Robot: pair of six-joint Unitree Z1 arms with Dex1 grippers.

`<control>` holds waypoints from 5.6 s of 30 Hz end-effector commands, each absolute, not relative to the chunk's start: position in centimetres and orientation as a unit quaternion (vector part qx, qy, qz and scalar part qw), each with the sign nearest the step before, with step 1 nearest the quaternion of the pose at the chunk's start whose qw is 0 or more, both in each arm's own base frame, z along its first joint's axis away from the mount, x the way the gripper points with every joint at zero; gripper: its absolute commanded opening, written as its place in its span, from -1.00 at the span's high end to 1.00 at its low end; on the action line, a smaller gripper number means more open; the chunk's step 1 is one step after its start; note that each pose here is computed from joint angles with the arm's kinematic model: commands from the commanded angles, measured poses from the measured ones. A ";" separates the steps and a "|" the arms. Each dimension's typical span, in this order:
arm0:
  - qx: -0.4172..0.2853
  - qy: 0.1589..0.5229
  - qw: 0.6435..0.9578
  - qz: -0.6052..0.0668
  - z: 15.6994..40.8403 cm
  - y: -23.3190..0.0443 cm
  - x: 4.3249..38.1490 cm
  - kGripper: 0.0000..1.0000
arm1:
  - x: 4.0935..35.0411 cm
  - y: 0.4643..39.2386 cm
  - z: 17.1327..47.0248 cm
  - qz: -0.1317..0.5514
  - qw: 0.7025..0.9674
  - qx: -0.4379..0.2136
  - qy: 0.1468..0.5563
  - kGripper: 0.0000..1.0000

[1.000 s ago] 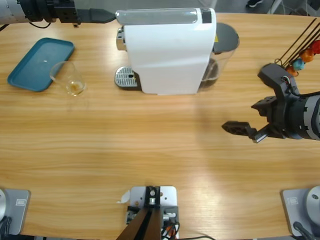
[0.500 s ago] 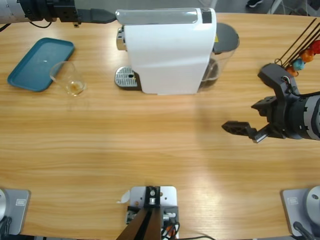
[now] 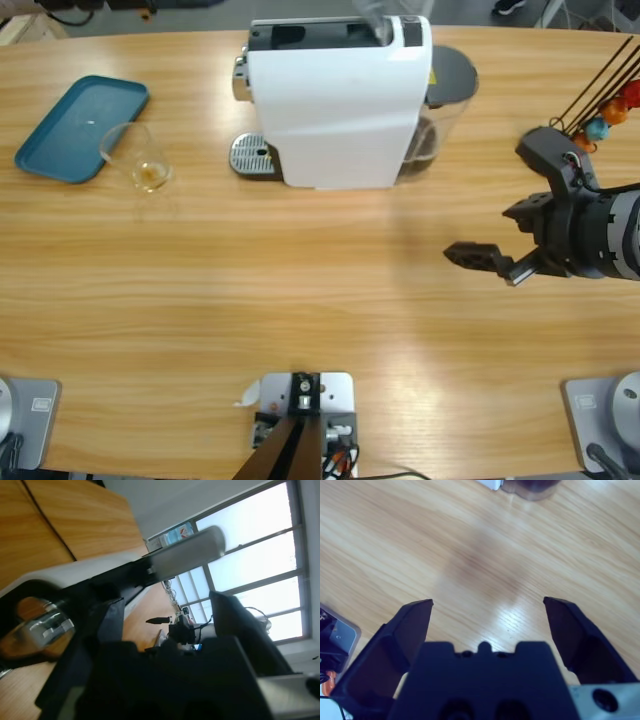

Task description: Pour coffee

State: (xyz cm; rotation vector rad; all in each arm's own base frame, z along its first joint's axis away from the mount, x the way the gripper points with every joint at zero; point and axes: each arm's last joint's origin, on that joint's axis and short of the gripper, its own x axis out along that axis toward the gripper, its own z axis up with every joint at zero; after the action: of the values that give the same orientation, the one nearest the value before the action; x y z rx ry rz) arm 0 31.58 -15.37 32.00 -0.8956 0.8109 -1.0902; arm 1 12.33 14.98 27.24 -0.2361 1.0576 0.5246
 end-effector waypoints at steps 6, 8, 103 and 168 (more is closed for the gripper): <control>-0.337 0.316 0.707 -0.535 33.4 -14.4 28.0 -0.37 | 12.0 14.8 26.7 0.243 0.823 -0.119 0.500 -0.96; -0.295 0.284 0.728 -0.550 34.0 -13.7 25.8 -0.20 | 12.0 14.8 26.7 0.243 0.823 -0.118 0.500 -0.96; 0.168 0.353 0.868 -0.307 30.4 -12.2 12.8 -0.79 | 22.7 2.8 31.4 -0.087 0.886 0.035 0.455 -0.34; 0.170 0.355 0.867 -0.305 30.4 -12.2 12.8 -0.79 | 23.6 2.1 31.1 -0.103 0.881 0.026 0.461 0.84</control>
State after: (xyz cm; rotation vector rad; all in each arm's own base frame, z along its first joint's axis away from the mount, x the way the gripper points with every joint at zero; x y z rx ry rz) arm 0 12.74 -11.90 31.38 0.3355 0.6939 -0.6381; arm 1 24.09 2.51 31.60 0.0616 0.9467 -0.2056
